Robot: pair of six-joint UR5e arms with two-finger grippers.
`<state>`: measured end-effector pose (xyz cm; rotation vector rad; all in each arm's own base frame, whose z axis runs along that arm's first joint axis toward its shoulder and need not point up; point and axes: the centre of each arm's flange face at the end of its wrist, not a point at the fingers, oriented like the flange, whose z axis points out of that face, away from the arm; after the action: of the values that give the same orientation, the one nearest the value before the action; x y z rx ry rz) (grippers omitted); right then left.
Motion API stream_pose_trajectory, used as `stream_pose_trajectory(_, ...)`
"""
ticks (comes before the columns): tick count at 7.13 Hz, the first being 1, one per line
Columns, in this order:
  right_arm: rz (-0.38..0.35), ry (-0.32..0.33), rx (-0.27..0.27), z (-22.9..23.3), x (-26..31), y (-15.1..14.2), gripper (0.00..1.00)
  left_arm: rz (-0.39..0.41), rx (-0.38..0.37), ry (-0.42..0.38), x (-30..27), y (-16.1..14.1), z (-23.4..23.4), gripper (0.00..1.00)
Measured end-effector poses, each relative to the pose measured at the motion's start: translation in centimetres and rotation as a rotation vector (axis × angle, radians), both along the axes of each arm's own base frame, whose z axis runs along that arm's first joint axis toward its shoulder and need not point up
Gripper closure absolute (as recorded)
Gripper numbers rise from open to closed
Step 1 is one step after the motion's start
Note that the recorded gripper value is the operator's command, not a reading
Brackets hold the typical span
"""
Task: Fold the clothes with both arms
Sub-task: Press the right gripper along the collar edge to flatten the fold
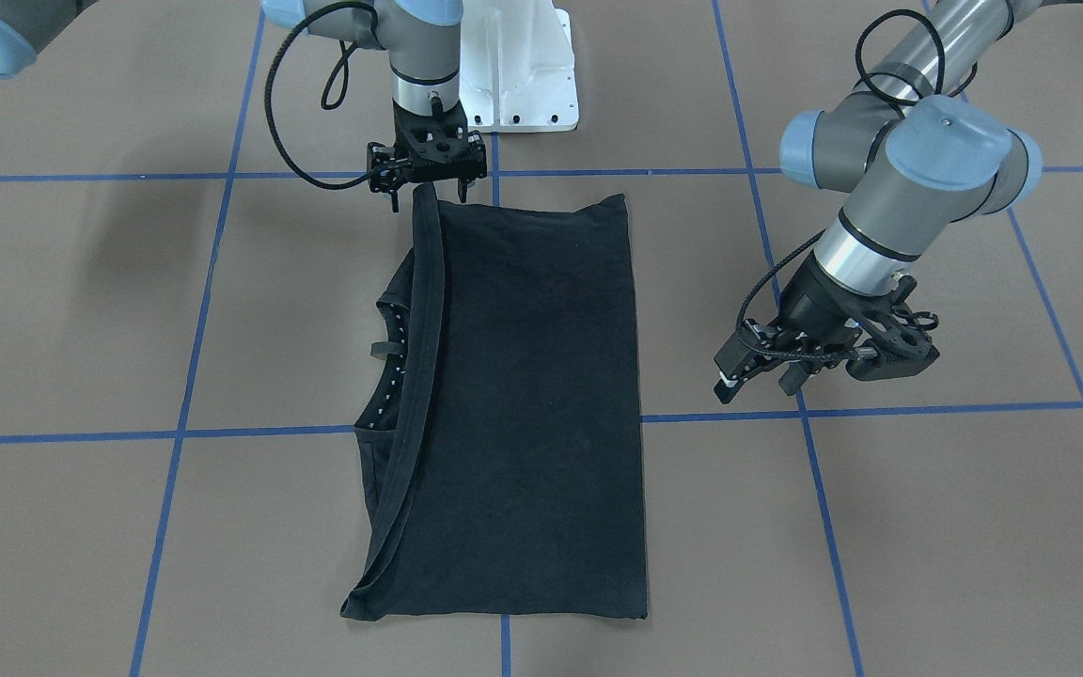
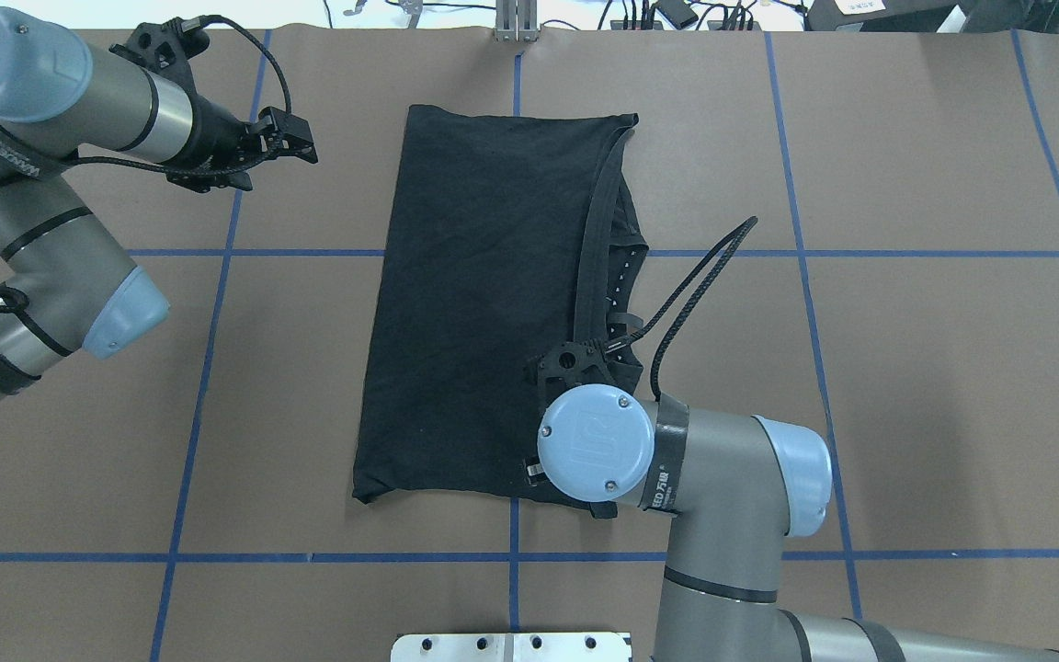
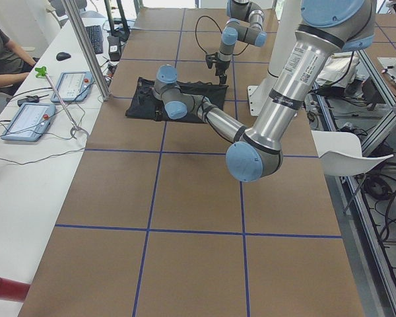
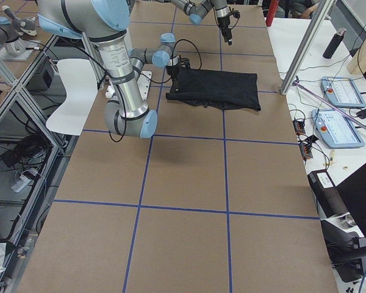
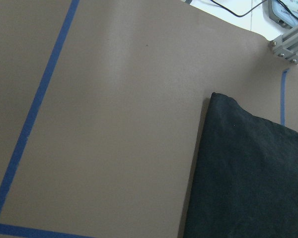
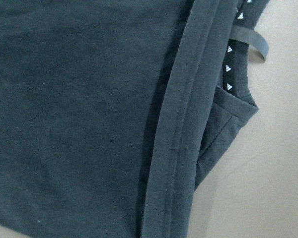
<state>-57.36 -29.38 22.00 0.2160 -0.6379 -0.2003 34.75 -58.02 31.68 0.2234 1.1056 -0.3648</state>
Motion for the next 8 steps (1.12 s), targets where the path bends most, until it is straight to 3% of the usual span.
stream_pose_trajectory(8, -0.038, 0.105, -0.003, 2.1, -2.9, 0.0, 0.0, 0.003, 0.0, 0.012, 0.4, 0.3, -0.6, 0.0)
